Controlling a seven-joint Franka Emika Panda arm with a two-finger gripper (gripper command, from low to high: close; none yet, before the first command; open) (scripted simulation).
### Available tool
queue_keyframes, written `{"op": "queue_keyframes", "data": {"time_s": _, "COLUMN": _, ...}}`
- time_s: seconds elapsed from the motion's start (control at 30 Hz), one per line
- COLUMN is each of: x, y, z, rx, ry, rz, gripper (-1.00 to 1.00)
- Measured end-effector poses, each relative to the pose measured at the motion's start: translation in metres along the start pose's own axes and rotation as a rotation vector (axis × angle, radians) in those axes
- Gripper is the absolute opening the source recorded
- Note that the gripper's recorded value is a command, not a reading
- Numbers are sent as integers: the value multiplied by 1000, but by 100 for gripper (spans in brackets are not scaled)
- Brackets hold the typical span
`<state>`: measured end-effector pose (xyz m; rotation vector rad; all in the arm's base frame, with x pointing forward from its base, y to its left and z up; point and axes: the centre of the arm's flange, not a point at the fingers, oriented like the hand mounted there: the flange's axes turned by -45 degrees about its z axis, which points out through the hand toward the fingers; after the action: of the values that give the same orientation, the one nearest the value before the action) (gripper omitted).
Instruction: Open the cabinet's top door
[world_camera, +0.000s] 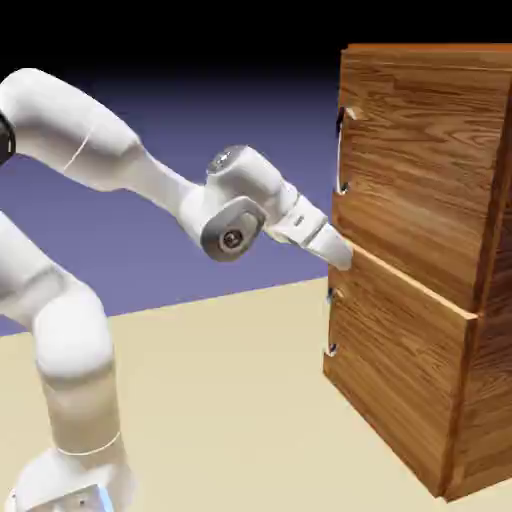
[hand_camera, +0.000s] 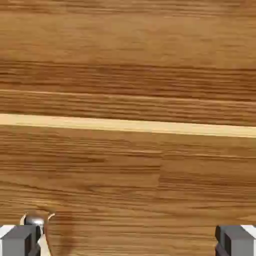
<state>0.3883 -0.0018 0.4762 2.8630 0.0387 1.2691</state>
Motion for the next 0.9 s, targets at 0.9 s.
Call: {"op": "queue_keyframes", "data": {"time_s": 0.9, "x": 59, "y": -3, "z": -109, "rx": -30, "ry": 395, "rz": 126, "gripper": 0}}
